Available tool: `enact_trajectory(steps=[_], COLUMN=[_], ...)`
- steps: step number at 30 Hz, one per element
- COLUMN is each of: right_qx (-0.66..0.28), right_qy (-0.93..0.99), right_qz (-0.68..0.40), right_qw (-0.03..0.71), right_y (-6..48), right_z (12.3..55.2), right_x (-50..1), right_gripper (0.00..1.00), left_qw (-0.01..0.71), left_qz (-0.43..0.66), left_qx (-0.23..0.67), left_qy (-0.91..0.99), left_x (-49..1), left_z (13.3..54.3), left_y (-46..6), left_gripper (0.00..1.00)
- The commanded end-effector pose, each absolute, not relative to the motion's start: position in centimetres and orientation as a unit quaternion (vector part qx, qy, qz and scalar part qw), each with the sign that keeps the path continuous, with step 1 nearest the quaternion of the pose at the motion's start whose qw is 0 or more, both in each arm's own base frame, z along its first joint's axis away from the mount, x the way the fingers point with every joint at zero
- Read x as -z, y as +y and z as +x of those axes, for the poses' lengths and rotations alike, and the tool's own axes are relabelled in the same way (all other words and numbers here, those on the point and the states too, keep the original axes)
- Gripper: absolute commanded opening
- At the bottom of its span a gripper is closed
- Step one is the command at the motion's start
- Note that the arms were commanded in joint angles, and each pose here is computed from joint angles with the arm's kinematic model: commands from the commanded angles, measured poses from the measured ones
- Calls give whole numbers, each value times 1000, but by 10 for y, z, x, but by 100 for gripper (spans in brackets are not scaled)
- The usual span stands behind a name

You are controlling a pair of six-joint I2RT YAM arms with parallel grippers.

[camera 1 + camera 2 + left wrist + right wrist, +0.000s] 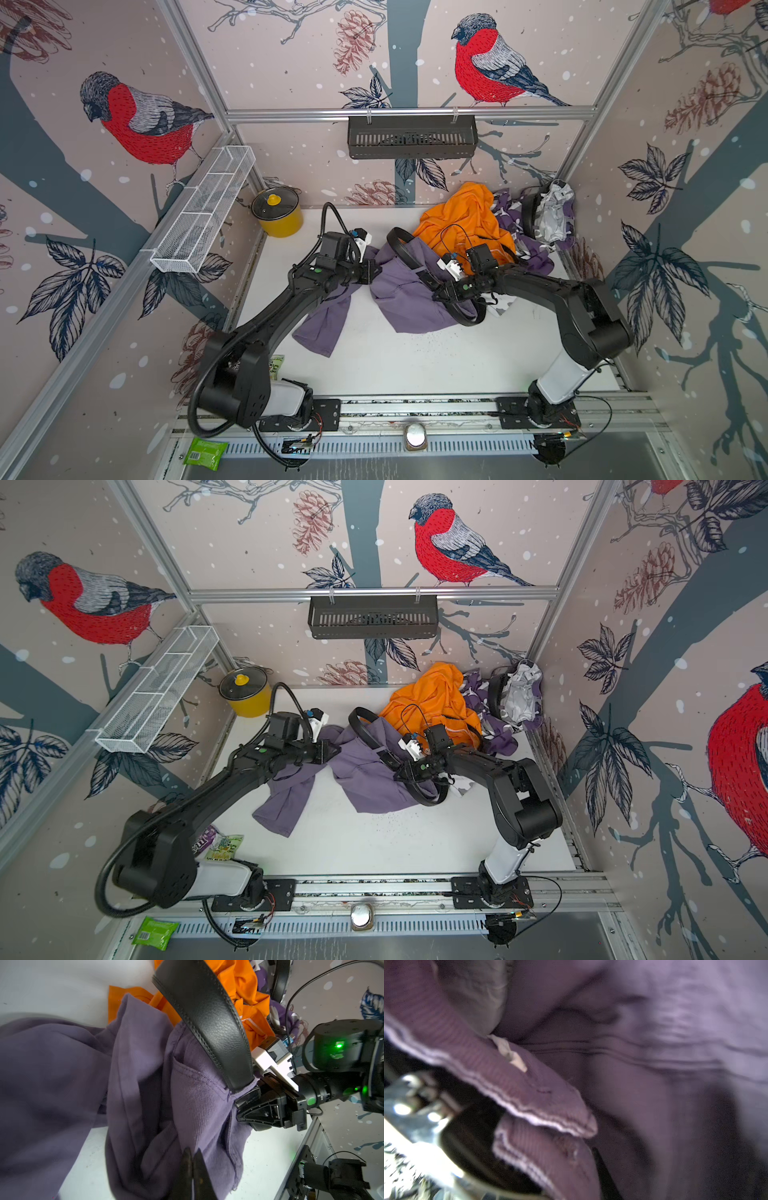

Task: Remove the belt from the trousers
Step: Adjust the trousers at the center of the board.

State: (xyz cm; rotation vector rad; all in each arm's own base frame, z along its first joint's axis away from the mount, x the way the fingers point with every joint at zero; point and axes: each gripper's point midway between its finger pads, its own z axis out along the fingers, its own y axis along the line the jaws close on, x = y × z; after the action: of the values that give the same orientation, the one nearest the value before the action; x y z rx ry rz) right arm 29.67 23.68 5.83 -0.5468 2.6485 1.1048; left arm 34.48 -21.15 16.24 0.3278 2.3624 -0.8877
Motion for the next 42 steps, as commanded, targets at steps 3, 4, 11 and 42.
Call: enact_trajectory(steps=[3,4,11,42], right_qx=[-282,-289,-334,-73], right_qy=[948,945,928,924], right_qz=[-133,-138,-155,-201], right_qw=[67,63,51,318], right_y=[204,206,215,237], right_z=[300,299,296,295], right_x=[-26,-28,-39,-161], right_gripper=[9,8,8,78], left_qw=[338,355,338,140], left_qz=[148,152,215,141], left_qx=[313,310,313,466], left_qy=[875,869,861,862], left_x=[-165,-175,-164,-169], left_z=[378,379,366,286], left_y=[-225,-227,-272,-299], left_gripper=[73,88,100,0])
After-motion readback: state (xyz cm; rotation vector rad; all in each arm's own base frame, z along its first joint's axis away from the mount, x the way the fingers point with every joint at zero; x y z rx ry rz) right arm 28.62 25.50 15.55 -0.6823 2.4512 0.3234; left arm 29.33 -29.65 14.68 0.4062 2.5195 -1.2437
